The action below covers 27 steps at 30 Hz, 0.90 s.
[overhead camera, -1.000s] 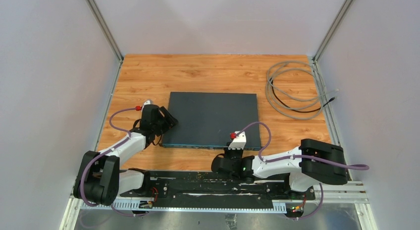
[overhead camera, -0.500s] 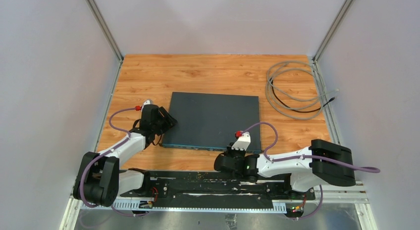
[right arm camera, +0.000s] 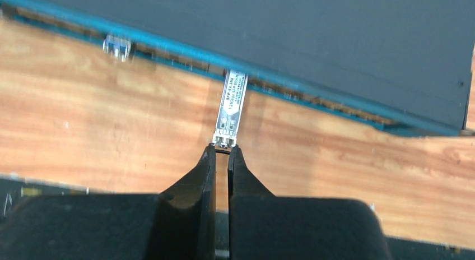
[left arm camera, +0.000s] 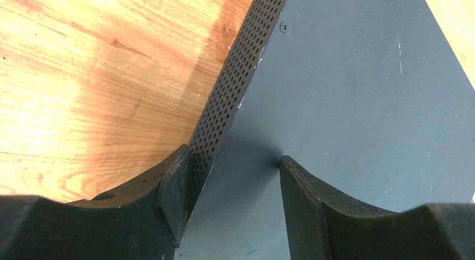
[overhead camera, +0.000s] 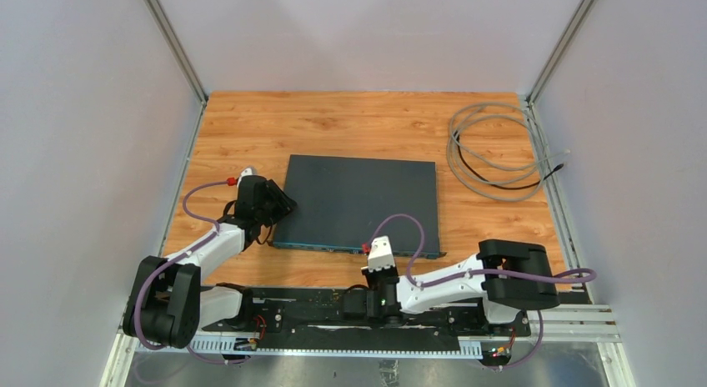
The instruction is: Pull the plug off the socket
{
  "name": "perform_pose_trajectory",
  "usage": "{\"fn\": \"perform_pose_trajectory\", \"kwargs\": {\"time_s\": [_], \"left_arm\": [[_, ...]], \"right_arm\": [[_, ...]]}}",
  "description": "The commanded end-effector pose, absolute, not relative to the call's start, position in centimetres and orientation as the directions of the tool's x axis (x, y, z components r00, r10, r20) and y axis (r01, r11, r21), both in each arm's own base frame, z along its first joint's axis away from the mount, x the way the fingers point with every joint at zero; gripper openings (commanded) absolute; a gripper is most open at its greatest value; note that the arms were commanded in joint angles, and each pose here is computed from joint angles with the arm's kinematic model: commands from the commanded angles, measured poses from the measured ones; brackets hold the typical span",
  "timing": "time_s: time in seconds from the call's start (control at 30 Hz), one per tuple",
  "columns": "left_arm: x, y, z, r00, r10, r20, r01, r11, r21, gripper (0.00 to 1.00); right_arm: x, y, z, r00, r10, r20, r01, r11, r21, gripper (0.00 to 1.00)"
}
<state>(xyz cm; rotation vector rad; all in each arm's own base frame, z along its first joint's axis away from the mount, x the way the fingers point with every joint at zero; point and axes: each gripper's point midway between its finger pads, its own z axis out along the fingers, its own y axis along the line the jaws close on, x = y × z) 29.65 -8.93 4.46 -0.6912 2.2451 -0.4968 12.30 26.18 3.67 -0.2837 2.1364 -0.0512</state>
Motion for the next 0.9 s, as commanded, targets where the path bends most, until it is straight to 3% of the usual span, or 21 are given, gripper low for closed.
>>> {"fn": "perform_pose_trajectory", "kwargs": {"time_s": [0.0,0.27,0.43,0.6,0.73,0.87], "left_arm": [[26.3,-9.4,1.2,-0.699,-0.57,-0.433,-0.364,0.804,-0.47,0.55],[26.3,-9.4,1.2,-0.697,-0.572,-0.432,-0.367,0.802,-0.471,0.55],[26.4,-9.5,1.4,-0.699,-0.571,-0.432,-0.361,0.802,-0.476,0.55],[26.3,-9.9,1.7,-0.707,-0.563,-0.427,-0.342,0.802,-0.49,0.55],[26.0,-9.8,1.8,-0.703,-0.569,-0.426,-0.348,0.798,-0.492,0.55],[25.7,-9.6,1.9,-0.691,-0.575,-0.438,-0.349,0.796,-0.495,0.55]], "right_arm": [[9.3,23.3,4.0,-0.543,-0.306,-0.782,-0.21,0.951,-0.226,0.0],[3.2,25.1,4.8,-0.59,-0.337,-0.733,-0.37,0.921,-0.126,0.0],[2.6,24.7,8.6,-0.557,-0.294,-0.776,-0.382,0.921,-0.075,0.0],[7.0,22.8,16.2,-0.426,-0.171,-0.889,-0.315,0.948,-0.031,0.0],[12.6,18.1,19.0,-0.465,-0.123,-0.877,-0.189,0.981,-0.037,0.0],[18.5,13.2,19.0,-0.498,0.049,-0.866,-0.032,0.997,0.075,0.0]]}}
